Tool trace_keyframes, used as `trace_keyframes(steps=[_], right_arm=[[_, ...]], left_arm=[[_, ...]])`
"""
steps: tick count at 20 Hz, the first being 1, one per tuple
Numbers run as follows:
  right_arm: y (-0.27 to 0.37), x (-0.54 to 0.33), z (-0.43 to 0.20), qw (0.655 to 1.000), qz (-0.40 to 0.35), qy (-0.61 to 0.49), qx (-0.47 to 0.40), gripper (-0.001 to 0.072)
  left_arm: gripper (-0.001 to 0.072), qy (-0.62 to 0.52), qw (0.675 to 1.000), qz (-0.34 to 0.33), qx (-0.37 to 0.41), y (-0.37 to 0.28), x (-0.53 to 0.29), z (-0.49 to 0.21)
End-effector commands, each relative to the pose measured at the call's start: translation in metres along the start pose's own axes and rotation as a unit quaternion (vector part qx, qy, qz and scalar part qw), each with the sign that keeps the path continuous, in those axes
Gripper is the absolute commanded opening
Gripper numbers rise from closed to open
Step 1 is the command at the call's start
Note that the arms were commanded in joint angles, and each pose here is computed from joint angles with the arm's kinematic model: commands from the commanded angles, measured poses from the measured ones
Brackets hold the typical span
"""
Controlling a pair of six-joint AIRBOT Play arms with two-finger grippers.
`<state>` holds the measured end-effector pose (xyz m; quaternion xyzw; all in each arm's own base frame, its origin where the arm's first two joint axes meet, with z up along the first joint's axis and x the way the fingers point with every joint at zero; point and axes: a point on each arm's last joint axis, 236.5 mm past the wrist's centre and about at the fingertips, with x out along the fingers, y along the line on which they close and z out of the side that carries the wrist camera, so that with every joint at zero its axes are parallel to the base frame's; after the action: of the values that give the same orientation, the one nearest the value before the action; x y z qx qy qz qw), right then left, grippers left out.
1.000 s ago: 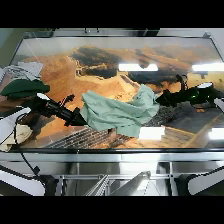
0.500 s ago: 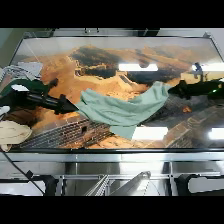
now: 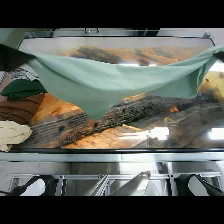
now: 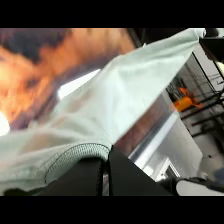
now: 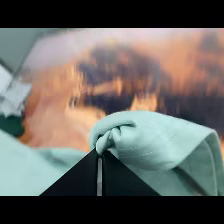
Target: Fold the shirts.
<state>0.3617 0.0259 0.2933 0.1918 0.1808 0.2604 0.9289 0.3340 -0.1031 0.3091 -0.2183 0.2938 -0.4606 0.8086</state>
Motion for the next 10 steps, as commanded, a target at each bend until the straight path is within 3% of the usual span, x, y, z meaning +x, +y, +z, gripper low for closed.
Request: trace_keyframes(steps=[1, 3, 5, 7, 10], right_arm=[[0.109, -0.072, 0.060, 0.972, -0.029, -0.169, -0.163, 0.0020], [0.146, -0.111, 0.080, 0.940, -0.076, -0.243, -0.227, 0.0020], [0.145, -0.130, 0.088, 0.921, -0.131, -0.265, -0.255, 0.0019], [0.117, -0.108, 0.075, 0.945, -0.127, -0.212, -0.216, 0.0020], [0.047, -0.040, 0.021, 0.992, -0.066, -0.059, -0.090, 0.0021]], left_arm=[[0.0027, -0.069, 0.989, -0.044, 0.122, -0.123, -0.037, 0.028], [0.0027, -0.086, 0.983, -0.052, 0.155, -0.170, -0.049, 0.030], [0.0028, -0.091, 0.980, -0.001, 0.180, -0.174, -0.056, 0.034], [0.0029, -0.084, 0.983, 0.050, 0.153, -0.141, -0.061, 0.044], [0.0029, -0.010, 0.997, 0.029, 0.066, -0.072, -0.036, 0.031]])
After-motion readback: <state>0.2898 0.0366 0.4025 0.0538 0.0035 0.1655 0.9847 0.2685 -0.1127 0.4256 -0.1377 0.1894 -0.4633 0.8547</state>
